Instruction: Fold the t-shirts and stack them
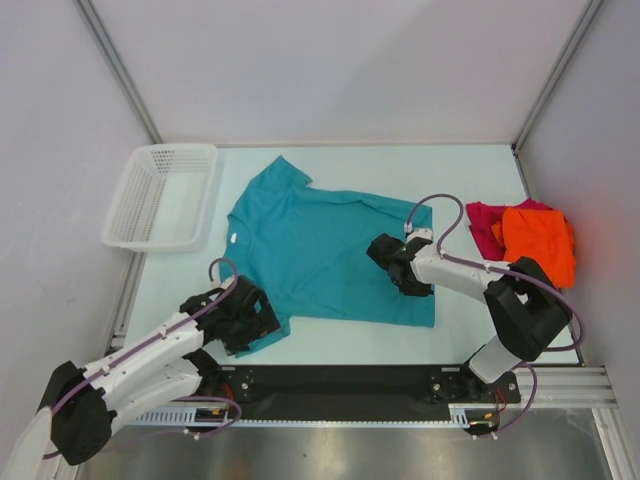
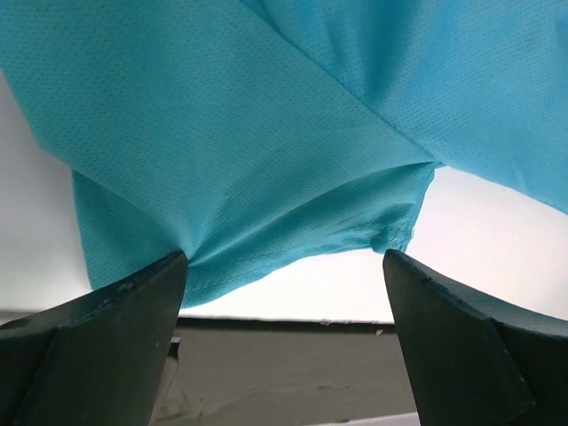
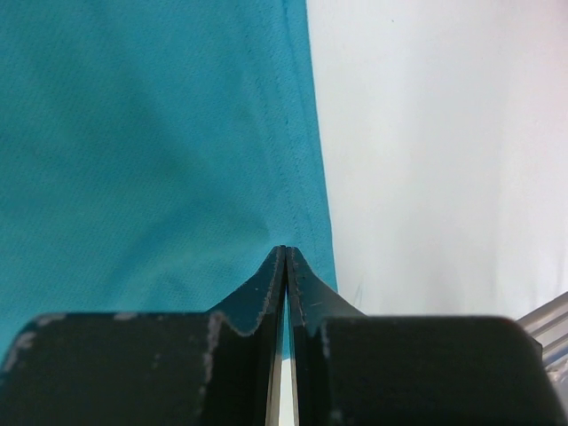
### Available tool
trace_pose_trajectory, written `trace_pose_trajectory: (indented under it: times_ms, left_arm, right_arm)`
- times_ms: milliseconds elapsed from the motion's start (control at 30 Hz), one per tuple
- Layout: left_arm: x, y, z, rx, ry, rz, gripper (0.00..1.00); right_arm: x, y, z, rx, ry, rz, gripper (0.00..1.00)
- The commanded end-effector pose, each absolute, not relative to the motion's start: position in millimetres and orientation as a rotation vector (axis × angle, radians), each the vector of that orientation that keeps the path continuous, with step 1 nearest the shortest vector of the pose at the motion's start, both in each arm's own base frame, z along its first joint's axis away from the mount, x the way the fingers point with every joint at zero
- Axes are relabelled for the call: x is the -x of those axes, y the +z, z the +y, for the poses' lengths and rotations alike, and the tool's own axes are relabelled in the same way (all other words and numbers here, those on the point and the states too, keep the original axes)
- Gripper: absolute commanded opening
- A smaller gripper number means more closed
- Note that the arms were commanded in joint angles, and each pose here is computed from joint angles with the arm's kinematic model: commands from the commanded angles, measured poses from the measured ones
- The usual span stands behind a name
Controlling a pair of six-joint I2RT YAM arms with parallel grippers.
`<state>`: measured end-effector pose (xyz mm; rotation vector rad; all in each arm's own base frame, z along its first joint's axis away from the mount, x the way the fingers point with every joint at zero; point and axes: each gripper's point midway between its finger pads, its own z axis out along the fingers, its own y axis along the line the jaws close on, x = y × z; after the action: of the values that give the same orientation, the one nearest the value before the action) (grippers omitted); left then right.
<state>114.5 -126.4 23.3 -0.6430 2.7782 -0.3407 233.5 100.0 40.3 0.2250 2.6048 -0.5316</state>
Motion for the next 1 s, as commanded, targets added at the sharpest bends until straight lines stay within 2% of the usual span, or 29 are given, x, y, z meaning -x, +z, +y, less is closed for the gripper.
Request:
trace_pose_trajectory:
  times_ms: [0, 200, 400, 600, 700, 867, 967]
  left_arm:
    - [-80, 23, -114, 0.689, -0.279, 2.872, 0.99]
    - [-99, 53, -105, 0.631, -0.179, 2.799, 0.99]
    - [-136, 96, -126, 0.515, -0.221, 2.723, 0.99]
    - [-195, 112, -157, 0.341, -0.194, 2.666, 0.99]
    - [-248, 120, -170, 0.324, -0.205, 2.627, 0.99]
    - [-305, 109, -171, 0.314, -0.142, 2.646, 0.99]
    - [-335, 111, -166, 0.339, -0.144, 2.63, 0.99]
  right_arm:
    - [-232, 51, 96, -0.235, -0.532, 2.561, 0.07]
    - [-234, 52, 102, -0.231, -0.517, 2.552, 0.07]
    - [-256, 57, 111, -0.248, -0.499, 2.518, 0.08]
    - [-312, 68, 120, -0.263, -0.463, 2.483, 0.11]
    - [-351, 72, 119, -0.3, -0.421, 2.488, 0.13]
    - [-405, 82, 113, -0.355, -0.424, 2.466, 0.18]
    - [-421, 80, 109, -0.363, -0.451, 2.471, 0.2]
